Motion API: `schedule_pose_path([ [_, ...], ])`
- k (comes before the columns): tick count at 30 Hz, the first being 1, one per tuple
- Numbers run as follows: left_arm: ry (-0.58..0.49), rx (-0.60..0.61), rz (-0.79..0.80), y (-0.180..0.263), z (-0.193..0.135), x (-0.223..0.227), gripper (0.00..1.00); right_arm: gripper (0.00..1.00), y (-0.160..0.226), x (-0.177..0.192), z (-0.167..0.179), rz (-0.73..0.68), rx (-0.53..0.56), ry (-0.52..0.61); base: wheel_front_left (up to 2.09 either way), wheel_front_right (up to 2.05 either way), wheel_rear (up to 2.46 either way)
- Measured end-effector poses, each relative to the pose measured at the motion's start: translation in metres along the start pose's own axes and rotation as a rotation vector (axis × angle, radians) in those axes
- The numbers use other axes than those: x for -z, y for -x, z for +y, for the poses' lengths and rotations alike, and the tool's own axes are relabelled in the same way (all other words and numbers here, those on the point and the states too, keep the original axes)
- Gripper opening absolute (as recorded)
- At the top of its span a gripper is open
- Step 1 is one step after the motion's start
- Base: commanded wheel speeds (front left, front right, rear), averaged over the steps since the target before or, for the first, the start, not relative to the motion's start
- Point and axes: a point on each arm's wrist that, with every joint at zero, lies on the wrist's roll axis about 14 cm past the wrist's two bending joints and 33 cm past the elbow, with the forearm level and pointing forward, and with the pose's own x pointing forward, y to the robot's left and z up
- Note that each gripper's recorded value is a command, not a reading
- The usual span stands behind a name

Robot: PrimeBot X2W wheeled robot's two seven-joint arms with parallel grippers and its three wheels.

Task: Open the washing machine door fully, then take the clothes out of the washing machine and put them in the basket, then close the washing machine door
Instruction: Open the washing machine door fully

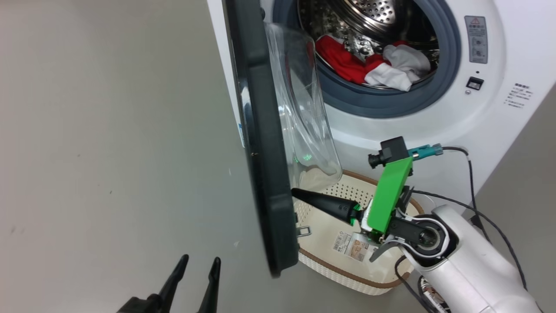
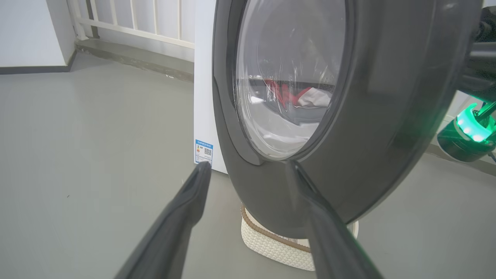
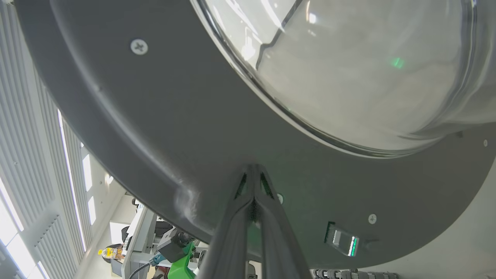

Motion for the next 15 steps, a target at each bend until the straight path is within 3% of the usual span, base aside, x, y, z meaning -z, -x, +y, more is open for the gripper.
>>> schedule_pose_path([
  [15, 0.001, -0.108, -0.014, 0.004, 0.023, -0.006, 1.0, 0.0, -0.031, 0.025, 0.007, 0.115, -0.04, -0.008, 0.0, 0.0, 0.0],
])
